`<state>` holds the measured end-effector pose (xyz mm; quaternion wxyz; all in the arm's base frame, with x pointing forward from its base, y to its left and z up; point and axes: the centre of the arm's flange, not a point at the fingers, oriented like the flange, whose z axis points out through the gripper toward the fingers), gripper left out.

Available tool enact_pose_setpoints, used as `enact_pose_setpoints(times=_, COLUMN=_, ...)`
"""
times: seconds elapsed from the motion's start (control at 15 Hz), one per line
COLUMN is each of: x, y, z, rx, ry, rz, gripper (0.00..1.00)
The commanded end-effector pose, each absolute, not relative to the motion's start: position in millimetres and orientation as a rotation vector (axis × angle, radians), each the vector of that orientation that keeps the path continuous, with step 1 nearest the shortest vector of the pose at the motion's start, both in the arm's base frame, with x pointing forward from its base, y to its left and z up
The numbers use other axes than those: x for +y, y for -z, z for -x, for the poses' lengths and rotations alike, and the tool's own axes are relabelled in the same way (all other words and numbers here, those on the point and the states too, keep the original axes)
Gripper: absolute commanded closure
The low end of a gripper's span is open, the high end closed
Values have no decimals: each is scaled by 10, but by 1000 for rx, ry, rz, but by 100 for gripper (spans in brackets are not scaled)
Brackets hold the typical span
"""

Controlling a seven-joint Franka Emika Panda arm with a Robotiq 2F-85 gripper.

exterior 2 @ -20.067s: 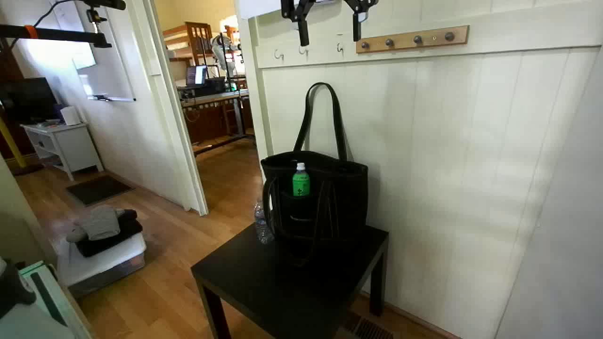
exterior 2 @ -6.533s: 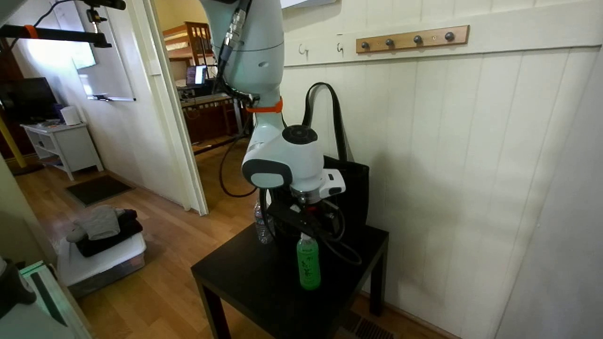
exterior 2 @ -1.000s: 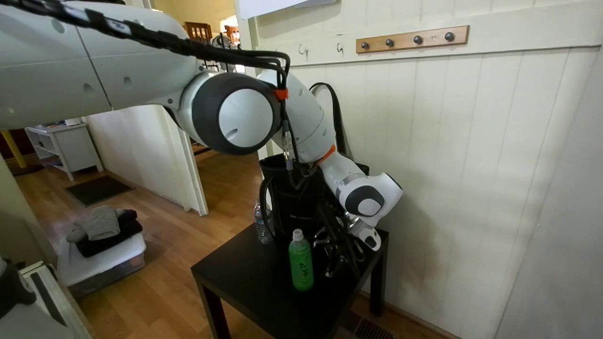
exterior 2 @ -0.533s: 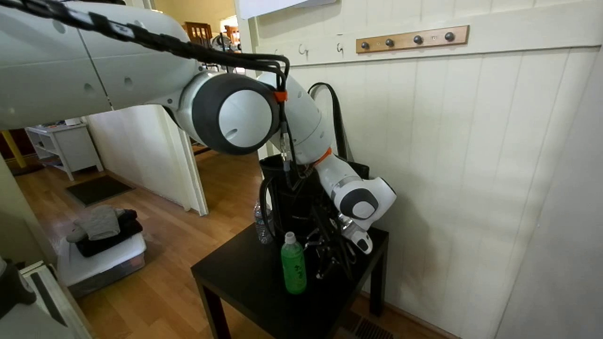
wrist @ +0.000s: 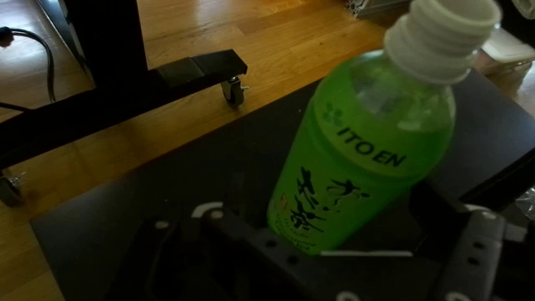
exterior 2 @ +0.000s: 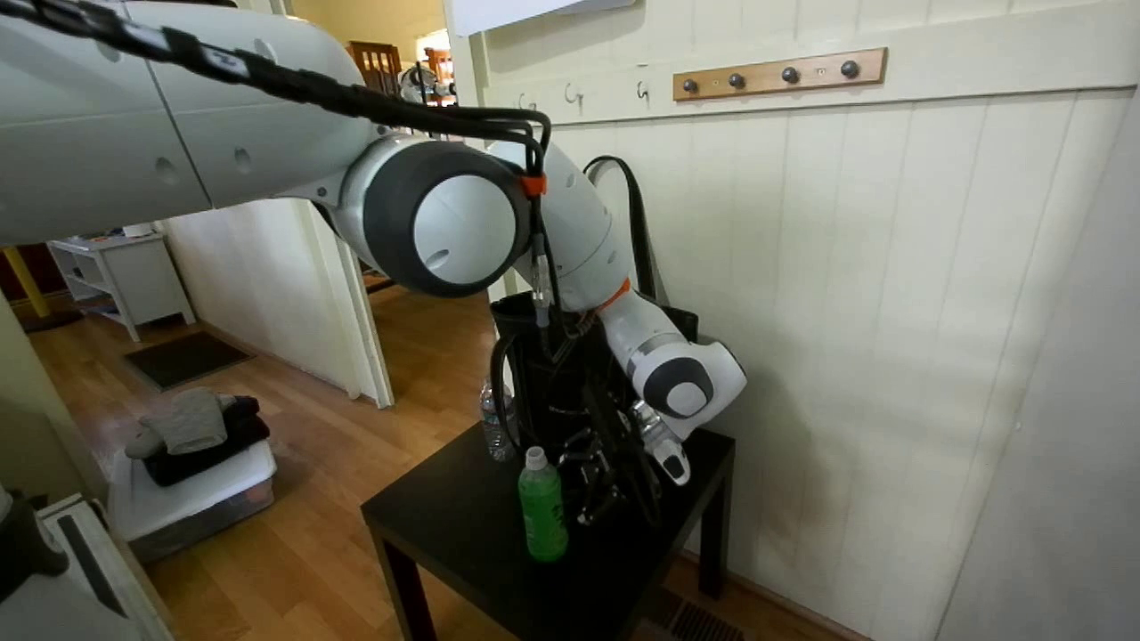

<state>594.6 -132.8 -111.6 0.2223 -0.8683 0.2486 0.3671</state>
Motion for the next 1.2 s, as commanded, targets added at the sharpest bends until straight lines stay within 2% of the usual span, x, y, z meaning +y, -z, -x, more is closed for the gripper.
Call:
enact_pose_setpoints(times=0.0, x=-1432, y=1592, z=-6387, rx=656, ry=-1062, rz=2348, gripper=0)
enact_pose_setpoints(times=0.47, x=-1337, y=1650, z=-6390, rx=613, ry=-1097, rz=2323, gripper=0)
enact_pose_setpoints(times=0.6, x=-1307, y=1671, z=-6387, rx=603, ry=-1103, rz=2317, gripper=27)
enact_pose_setpoints(times=0.73, x=-1274, y=1679, z=-6379, rx=594, ry=-1113, rz=2312, gripper=42)
enact_pose_setpoints(times=0.87, x=-1244, y=1679, z=-6364, rx=582, ry=-1142, rz=2301, gripper=11)
enact_pose_setpoints(times=1.0, x=-1217, y=1676, z=-6330, rx=569, ry=-1176, rz=2286, gripper=2)
enact_pose_setpoints(times=1.13, x=-1199, y=1664, z=-6301, rx=561, ry=-1198, rz=2273, gripper=0)
